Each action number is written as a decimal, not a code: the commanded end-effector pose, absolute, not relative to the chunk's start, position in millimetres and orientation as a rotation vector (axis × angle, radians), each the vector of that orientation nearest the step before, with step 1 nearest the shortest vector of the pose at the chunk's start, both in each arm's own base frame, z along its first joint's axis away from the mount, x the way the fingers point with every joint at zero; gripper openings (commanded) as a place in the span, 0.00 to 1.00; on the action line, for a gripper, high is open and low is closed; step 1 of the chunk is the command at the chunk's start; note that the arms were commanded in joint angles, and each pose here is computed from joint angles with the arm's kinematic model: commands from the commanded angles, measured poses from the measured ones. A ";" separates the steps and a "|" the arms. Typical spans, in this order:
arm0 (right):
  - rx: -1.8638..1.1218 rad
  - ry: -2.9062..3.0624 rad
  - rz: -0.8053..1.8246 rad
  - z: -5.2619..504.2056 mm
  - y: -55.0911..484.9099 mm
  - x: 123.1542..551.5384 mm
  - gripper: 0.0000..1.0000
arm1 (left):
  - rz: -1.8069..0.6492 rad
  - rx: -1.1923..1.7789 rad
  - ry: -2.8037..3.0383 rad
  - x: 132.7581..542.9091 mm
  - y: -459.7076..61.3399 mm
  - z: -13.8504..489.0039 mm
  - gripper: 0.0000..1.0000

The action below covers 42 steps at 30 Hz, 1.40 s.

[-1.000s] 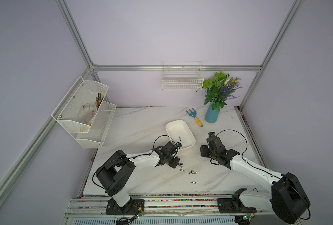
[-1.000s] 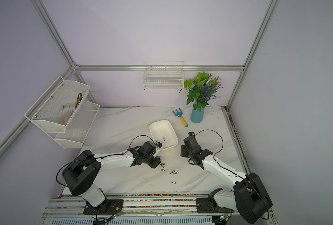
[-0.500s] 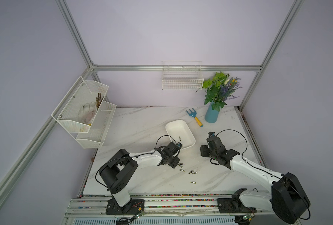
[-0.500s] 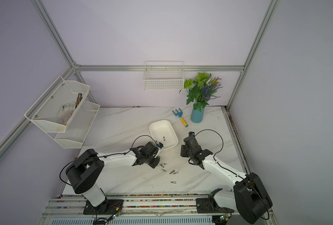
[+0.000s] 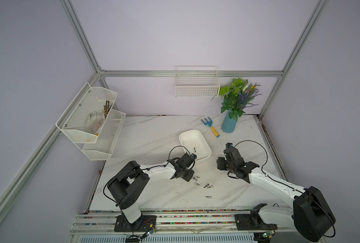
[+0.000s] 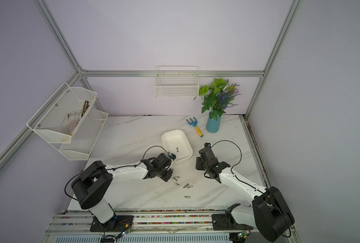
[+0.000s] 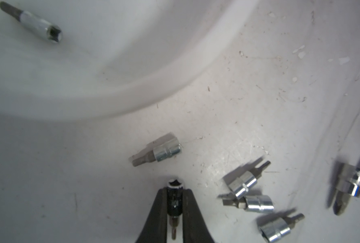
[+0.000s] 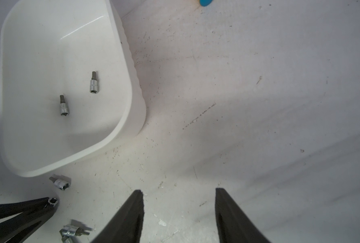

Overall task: Put the bit on the desktop into the storage box
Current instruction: Pick up the screwdriver bit from the center of the board, then place the screwdriver bit in the storage box.

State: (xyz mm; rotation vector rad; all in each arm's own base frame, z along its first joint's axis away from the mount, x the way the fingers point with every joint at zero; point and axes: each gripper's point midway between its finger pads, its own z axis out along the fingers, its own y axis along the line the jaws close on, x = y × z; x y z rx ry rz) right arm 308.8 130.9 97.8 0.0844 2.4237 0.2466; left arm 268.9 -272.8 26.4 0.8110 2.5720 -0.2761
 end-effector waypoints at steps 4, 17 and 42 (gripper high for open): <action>0.086 2.388 0.237 104.7 126.6 310.7 0.58 | -0.269 0.757 2.646 259.5 -266.0 20.2 0.11; 0.088 2.356 0.239 112.6 123.7 309.8 0.58 | -0.255 0.519 2.474 281.6 -253.0 95.4 0.13; 0.128 2.240 0.250 134.2 112.2 305.0 0.58 | -0.309 0.369 2.323 419.0 -313.7 133.9 0.13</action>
